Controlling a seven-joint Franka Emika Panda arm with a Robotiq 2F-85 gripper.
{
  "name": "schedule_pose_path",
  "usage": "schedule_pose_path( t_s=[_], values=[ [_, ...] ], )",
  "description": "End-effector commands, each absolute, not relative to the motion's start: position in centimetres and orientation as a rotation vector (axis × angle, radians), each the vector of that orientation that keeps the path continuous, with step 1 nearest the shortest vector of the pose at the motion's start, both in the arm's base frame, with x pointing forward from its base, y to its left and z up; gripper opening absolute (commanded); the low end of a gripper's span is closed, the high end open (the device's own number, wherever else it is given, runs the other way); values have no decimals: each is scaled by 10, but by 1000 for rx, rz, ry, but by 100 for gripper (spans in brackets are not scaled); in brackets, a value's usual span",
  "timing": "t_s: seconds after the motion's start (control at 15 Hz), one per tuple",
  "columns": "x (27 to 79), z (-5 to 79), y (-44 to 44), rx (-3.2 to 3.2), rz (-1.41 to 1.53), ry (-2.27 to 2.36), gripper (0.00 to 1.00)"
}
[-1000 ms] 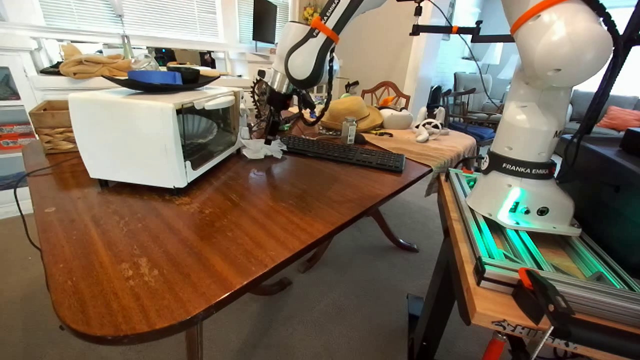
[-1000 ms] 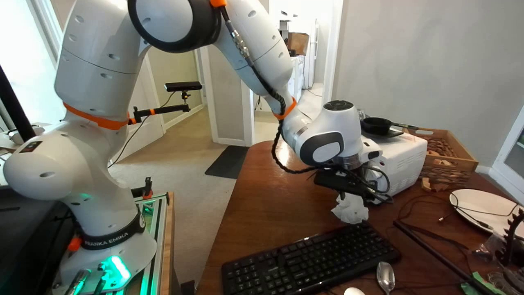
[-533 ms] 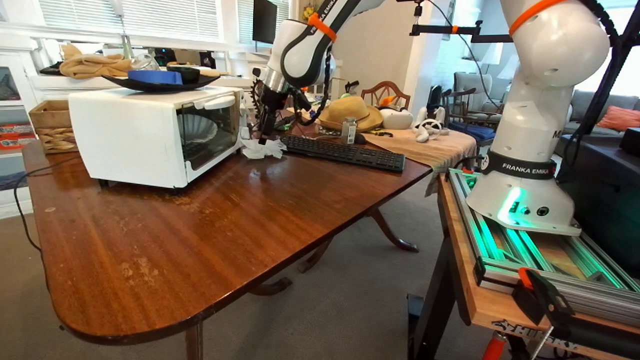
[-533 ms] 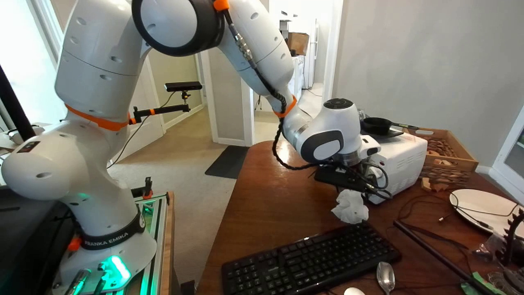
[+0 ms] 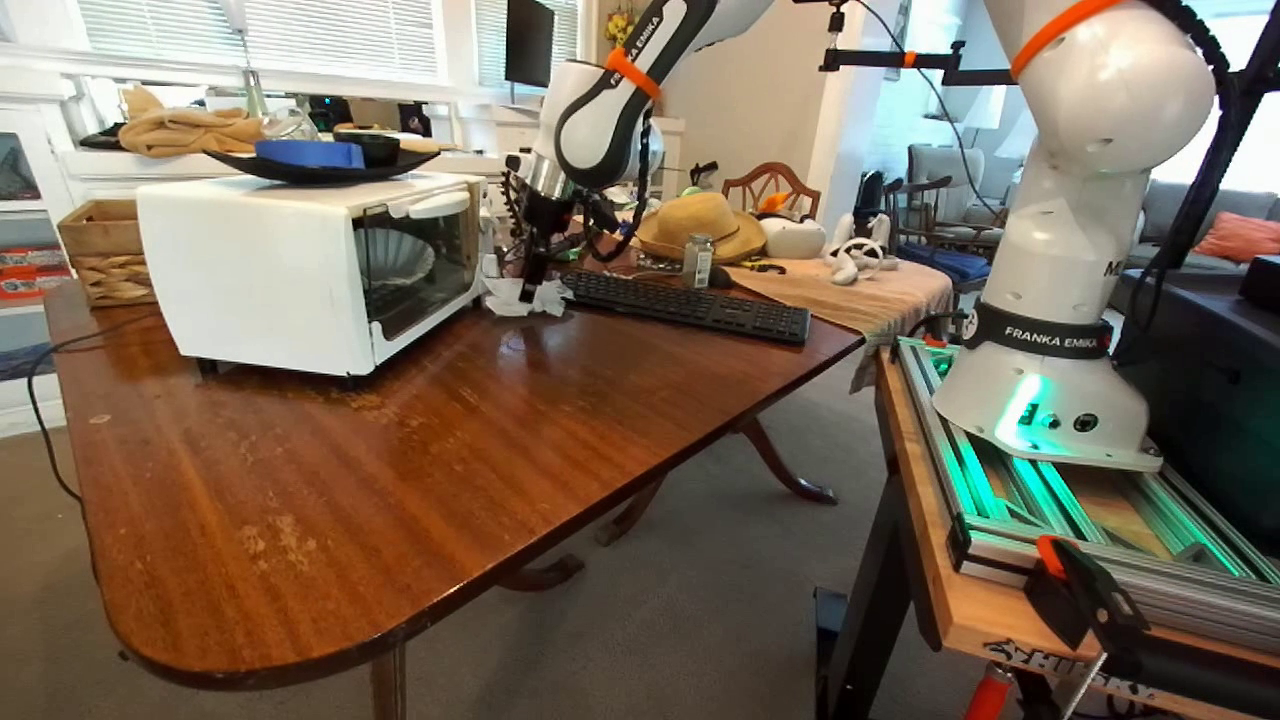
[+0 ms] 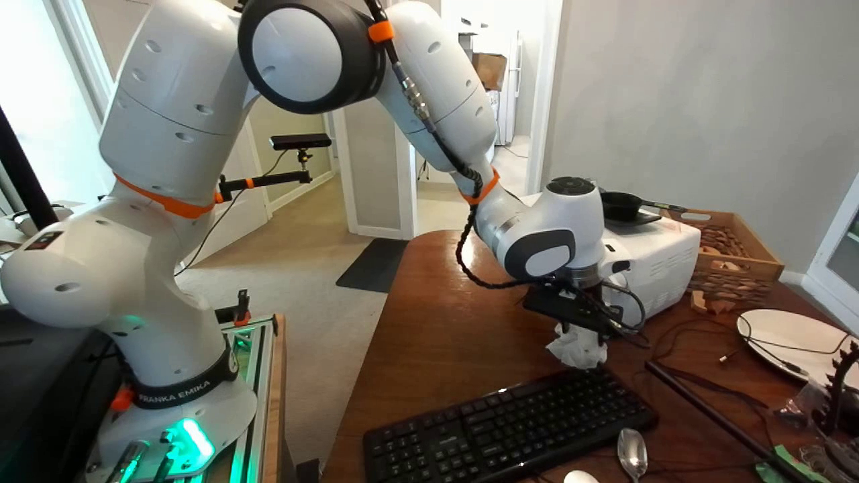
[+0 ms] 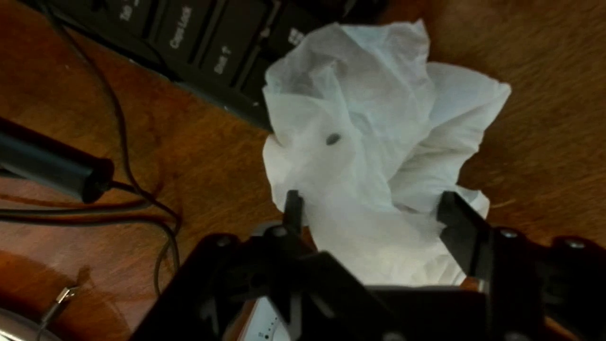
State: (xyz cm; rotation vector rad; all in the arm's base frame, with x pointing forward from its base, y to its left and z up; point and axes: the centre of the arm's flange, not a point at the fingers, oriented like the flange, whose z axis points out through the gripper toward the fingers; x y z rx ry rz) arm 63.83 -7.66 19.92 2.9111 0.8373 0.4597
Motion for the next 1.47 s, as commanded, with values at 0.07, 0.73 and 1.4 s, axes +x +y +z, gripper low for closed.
schedule_pose_path(
  t_s=[0.07, 0.73, 1.4],
  values=[
    [647, 189, -81, 2953, 407, 817, 35],
    [625, 239, -93, 2925, 481, 689, 1],
    [524, 358, -234, 2726, 712, -86, 1]
  ],
)
